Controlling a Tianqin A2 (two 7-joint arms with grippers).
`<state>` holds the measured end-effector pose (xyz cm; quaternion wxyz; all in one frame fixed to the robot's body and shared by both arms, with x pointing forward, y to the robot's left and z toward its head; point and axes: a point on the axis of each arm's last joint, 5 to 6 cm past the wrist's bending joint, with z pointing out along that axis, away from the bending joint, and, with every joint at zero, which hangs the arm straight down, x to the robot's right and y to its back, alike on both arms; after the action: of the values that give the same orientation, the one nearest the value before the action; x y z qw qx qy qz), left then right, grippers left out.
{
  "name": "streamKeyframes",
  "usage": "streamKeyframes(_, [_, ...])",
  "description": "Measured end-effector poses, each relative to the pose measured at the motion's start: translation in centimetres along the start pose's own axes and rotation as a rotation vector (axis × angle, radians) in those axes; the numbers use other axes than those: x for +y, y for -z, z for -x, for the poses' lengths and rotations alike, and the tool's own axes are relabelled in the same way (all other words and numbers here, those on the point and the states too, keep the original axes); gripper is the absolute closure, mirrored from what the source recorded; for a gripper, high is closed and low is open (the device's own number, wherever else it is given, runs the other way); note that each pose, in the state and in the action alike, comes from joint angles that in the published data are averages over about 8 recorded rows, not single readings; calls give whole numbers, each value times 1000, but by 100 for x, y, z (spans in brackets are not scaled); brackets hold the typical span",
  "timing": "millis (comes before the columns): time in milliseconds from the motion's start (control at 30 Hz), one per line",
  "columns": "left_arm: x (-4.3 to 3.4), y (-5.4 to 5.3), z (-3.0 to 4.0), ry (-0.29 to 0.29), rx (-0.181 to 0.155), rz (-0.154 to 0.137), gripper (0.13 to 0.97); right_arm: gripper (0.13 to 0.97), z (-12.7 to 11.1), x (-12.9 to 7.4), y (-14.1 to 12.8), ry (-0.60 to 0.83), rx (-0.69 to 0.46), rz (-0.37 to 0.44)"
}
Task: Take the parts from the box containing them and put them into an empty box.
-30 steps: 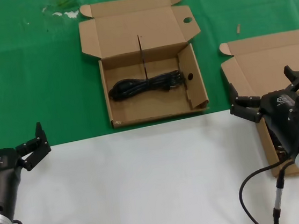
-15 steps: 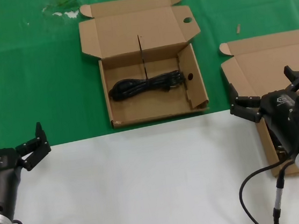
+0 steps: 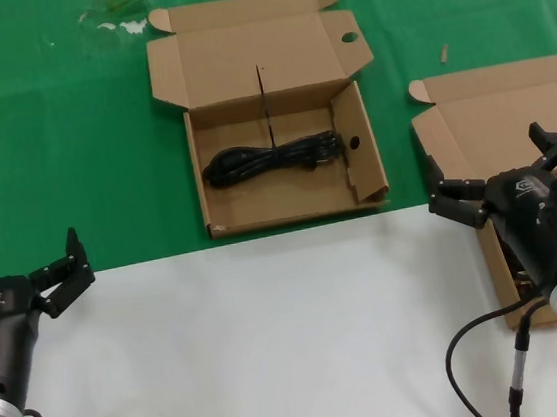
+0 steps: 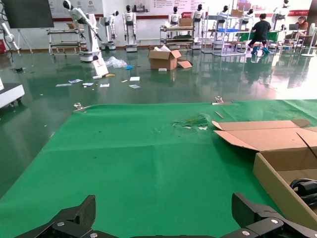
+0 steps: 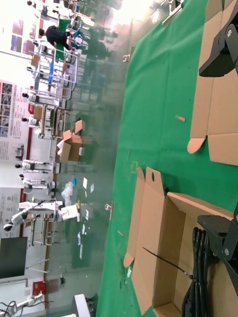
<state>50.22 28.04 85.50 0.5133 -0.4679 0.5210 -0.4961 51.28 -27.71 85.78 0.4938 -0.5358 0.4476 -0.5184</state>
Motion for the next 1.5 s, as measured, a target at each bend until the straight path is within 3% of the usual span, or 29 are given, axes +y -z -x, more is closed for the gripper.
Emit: streamKeyframes(1500, [0,0,0,0,0,0,132,130,0,0,0,0,0,0])
